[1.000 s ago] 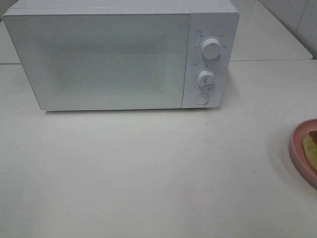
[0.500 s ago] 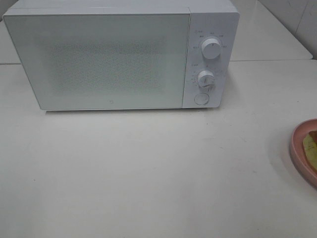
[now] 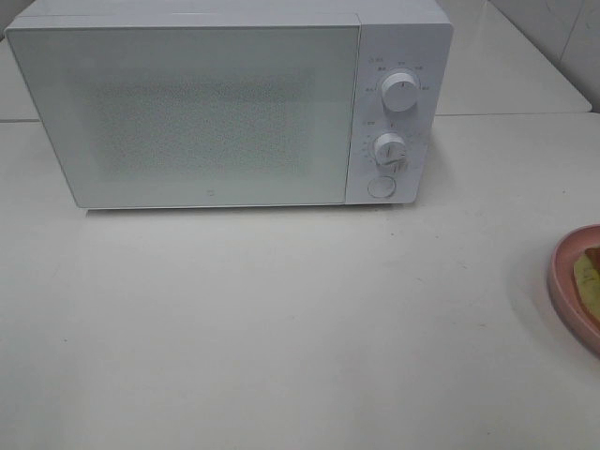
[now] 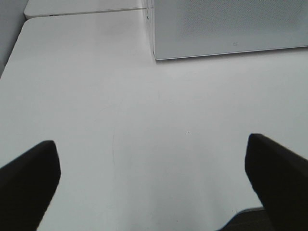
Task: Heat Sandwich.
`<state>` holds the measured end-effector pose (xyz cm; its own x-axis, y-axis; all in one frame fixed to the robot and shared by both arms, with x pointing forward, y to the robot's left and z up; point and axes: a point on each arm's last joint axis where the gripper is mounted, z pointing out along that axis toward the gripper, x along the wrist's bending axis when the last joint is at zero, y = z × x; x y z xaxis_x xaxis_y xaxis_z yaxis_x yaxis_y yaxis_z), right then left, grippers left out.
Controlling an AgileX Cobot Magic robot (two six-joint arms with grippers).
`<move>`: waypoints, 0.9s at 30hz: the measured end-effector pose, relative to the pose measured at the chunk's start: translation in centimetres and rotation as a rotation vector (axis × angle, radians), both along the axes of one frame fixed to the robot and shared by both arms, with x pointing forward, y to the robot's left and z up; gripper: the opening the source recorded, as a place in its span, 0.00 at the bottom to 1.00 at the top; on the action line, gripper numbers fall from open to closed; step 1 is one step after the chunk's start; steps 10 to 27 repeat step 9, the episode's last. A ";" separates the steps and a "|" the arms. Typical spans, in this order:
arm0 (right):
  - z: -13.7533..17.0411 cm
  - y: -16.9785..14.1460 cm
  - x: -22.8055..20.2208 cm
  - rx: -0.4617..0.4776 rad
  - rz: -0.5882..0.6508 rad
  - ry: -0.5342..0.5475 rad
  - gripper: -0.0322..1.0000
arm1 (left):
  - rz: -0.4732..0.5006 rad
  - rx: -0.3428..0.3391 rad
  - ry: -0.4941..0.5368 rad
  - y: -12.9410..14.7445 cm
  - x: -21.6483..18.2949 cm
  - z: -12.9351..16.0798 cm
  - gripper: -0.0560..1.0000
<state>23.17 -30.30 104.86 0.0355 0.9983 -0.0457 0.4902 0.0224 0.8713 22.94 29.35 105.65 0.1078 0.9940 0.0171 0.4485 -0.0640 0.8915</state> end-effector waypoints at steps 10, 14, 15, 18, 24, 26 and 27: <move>0.0 0.0 0.0 0.000 0.000 0.000 0.77 | 0.000 0.000 0.000 0.0 0.0 0.0 0.99; 0.0 0.0 0.0 0.000 0.000 0.000 0.77 | 0.000 0.000 0.000 0.0 0.0 0.0 0.99; 0.0 0.0 0.0 0.000 0.000 0.000 0.77 | 0.000 0.000 0.000 0.0 0.0 0.0 0.99; 0.0 0.0 0.0 0.000 0.000 0.000 0.77 | 0.000 0.000 0.000 0.0 0.0 0.0 0.99; 0.0 0.0 0.0 0.000 0.000 0.000 0.77 | 0.000 0.000 0.000 0.0 0.0 0.0 0.99; 0.0 0.0 0.0 0.000 0.000 0.000 0.77 | 0.000 0.000 0.000 0.0 0.0 0.0 0.99; 0.0 0.0 0.0 0.000 0.000 0.000 0.77 | 0.000 0.000 0.000 0.0 0.0 0.0 0.99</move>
